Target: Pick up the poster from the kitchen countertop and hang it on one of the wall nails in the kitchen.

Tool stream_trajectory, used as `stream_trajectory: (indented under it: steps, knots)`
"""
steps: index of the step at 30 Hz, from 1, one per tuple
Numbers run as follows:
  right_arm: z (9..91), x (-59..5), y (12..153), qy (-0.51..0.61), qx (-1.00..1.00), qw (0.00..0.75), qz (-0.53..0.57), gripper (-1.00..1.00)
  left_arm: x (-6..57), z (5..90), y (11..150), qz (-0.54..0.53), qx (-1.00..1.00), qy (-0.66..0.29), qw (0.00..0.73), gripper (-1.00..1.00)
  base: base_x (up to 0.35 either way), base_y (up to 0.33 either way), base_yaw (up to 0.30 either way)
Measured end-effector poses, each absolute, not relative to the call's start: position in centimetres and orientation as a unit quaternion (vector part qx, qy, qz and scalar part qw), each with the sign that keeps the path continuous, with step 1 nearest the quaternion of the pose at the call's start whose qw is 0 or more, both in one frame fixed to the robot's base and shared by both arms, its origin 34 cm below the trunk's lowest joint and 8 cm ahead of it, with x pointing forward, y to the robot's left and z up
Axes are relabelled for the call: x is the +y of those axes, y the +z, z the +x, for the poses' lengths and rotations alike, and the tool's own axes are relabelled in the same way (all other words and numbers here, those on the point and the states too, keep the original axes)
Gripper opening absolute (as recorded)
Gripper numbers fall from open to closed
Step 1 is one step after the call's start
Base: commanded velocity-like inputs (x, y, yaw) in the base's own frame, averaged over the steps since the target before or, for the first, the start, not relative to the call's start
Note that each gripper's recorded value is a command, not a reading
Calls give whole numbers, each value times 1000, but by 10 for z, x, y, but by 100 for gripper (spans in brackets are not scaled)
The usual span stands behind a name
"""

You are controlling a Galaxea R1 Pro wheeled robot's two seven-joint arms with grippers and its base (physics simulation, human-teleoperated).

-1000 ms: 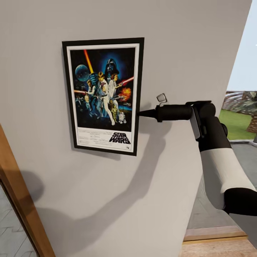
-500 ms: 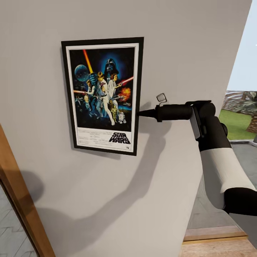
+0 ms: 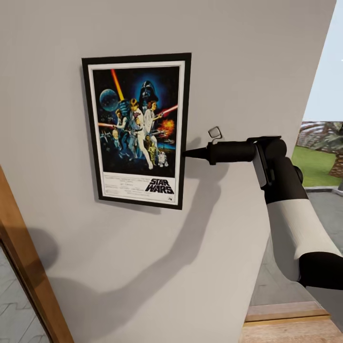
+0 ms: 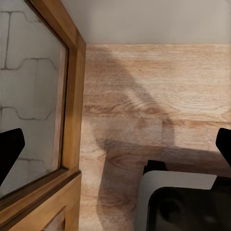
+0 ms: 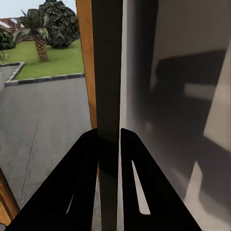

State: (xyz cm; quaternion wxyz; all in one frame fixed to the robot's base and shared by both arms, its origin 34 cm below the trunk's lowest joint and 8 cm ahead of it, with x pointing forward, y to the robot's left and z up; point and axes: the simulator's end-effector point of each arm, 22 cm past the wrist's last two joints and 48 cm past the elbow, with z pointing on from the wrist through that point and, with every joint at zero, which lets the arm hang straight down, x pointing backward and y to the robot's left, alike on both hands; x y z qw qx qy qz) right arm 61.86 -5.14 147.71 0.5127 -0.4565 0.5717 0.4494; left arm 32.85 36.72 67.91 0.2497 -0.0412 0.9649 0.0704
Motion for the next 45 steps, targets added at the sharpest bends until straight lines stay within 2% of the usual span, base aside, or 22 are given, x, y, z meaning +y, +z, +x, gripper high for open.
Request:
stream_trajectory:
  steps: [45]
  knots:
    - [618, -52, 1478, 448, 571, 514, -457, -100, 367, 329, 679, -42, 965, 71, 250, 100, 3, -31, 0]
